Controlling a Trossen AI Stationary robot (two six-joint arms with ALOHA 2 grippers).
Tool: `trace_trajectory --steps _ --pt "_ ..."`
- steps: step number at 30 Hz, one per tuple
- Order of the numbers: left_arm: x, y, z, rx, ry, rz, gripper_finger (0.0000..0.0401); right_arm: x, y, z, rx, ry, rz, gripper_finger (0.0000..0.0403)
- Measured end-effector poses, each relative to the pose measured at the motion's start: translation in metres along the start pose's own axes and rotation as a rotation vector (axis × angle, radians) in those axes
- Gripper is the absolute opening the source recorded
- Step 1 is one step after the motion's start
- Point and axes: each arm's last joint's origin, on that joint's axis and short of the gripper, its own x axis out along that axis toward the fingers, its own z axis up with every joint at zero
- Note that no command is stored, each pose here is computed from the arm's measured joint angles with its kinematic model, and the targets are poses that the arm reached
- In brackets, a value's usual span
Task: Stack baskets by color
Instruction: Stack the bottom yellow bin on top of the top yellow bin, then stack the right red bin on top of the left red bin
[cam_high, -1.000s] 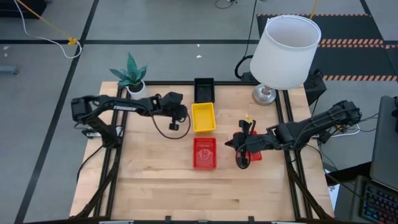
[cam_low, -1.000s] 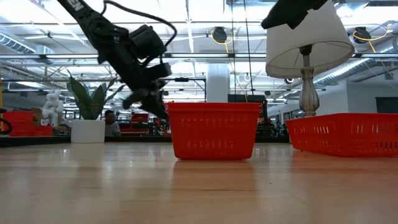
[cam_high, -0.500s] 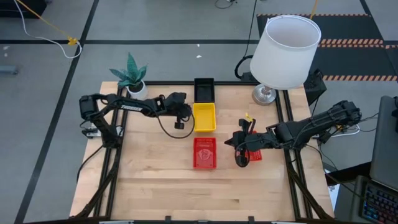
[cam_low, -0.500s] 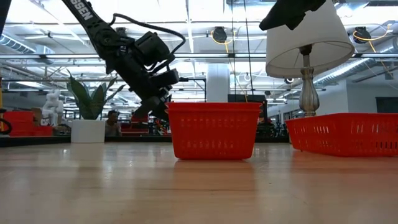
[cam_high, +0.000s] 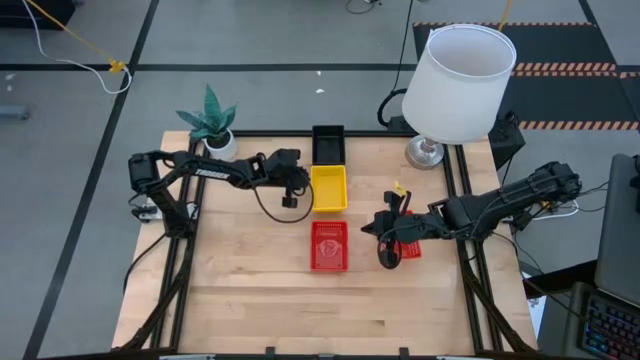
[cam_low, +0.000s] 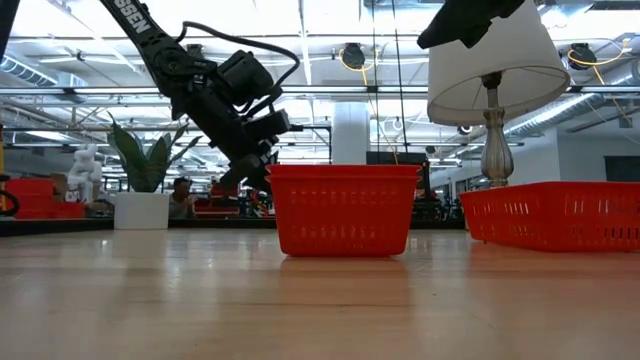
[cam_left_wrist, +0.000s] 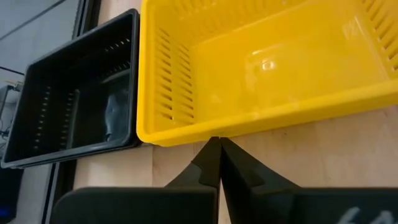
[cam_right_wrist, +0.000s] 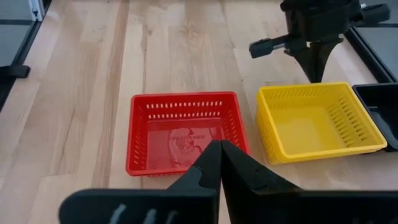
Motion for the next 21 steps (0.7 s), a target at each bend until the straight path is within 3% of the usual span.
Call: trace_trajectory --steps 4,9,21 --pt "-0.001 -0.003 0.0 0.006 0.022 -0.001 0.0019 0.0 0.0 0.0 0.019 0.0 0.001 0.0002" --pt "-0.023 -0.005 0.011 -0.011 0.045 0.02 0.0015 -0.001 0.004 -0.002 0.058 0.014 0.011 0.0002" --pt "-0.106 -0.044 0.054 -0.263 -0.099 -0.095 0.0014 -0.008 0.017 -0.017 0.097 0.114 0.03 0.0002"
